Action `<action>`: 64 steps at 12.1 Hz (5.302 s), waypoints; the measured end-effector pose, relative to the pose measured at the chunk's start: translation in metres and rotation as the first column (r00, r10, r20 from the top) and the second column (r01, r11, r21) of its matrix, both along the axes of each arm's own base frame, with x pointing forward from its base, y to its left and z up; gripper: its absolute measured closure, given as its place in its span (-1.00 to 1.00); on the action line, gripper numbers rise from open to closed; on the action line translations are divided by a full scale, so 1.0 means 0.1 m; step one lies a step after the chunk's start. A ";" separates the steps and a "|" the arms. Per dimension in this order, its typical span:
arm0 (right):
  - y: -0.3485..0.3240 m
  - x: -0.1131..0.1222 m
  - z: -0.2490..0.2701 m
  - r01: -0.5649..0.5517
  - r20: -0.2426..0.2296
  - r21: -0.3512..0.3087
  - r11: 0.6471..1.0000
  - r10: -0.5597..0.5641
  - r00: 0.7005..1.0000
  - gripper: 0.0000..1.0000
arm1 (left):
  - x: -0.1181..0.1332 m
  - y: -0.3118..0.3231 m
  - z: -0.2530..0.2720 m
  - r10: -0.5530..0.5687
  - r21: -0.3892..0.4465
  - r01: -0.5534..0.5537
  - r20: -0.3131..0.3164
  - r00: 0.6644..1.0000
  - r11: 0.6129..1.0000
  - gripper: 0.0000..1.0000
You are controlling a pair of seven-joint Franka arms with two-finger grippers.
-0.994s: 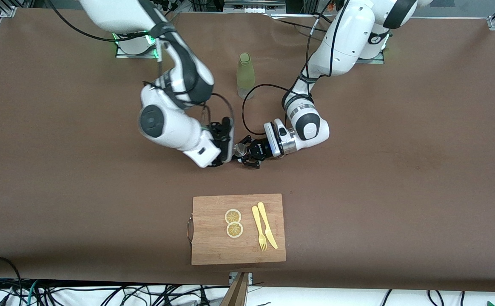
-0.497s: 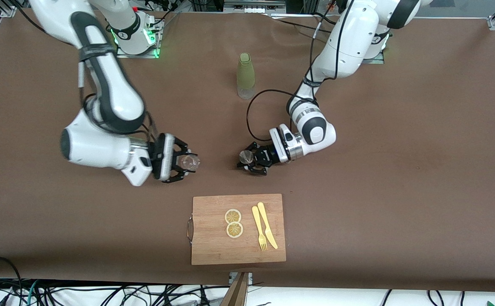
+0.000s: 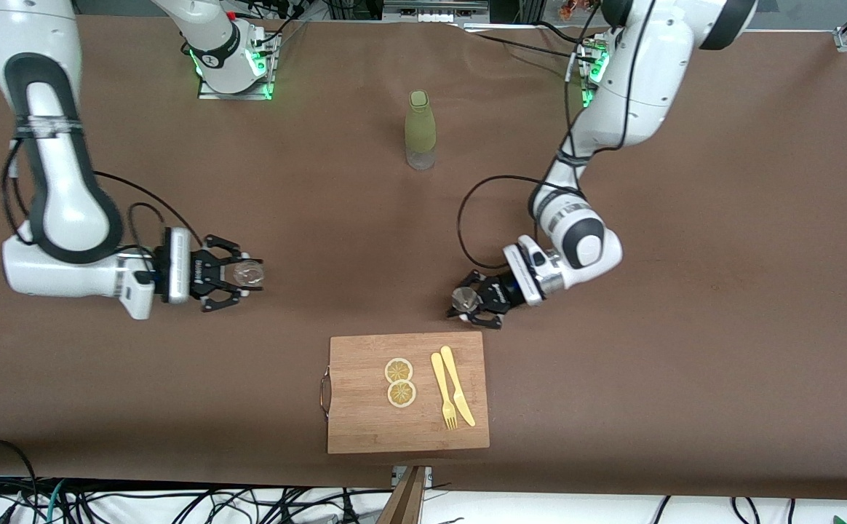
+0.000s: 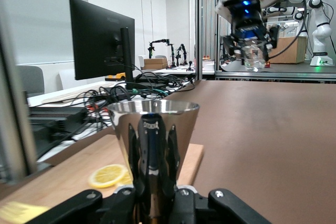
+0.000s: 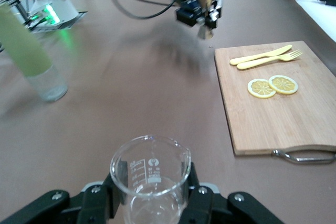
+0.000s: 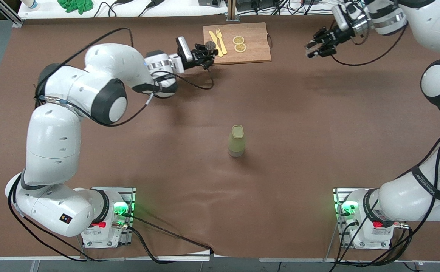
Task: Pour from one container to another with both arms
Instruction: 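Carry the beaker back with the right gripper while the left gripper withdraws the jigger, then set the beaker down and open the right gripper, then raise it, then lower the jigger onto the table and open the left gripper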
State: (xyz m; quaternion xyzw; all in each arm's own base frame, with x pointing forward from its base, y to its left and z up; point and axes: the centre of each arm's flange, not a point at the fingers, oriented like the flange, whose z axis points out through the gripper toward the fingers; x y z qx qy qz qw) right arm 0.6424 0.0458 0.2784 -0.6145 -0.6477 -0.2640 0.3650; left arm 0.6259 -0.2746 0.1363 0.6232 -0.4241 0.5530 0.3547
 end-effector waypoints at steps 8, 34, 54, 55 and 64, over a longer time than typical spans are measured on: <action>-1.42 -0.44 -1.15 -0.002 0.051 0.114 0.994 -0.004 0.999 0.00 | 0.51 1.58 0.41 -0.149 -0.010 0.149 -0.011 0.989 0.989 0.83; -2.37 -0.23 -0.78 0.048 0.047 -0.190 0.981 -0.039 0.998 -1.00 | -0.62 4.30 -0.64 -0.333 -0.103 0.337 0.054 0.941 0.936 0.83; 0.64 -0.74 2.20 0.502 0.191 -0.856 -0.126 -0.978 0.080 -1.00 | -0.83 4.39 -0.94 -0.334 -0.125 0.336 0.039 0.942 0.933 0.58; 0.50 -0.80 2.32 0.486 0.201 -0.859 -0.160 -0.979 0.034 -1.00 | -0.83 4.40 -0.94 -0.338 -0.124 0.340 0.038 0.941 0.932 0.43; -0.64 -0.91 2.99 0.514 0.178 -0.840 -0.172 -0.983 -0.039 -1.00 | -0.91 4.51 -0.96 -0.364 -0.097 0.363 0.012 0.931 0.927 -1.00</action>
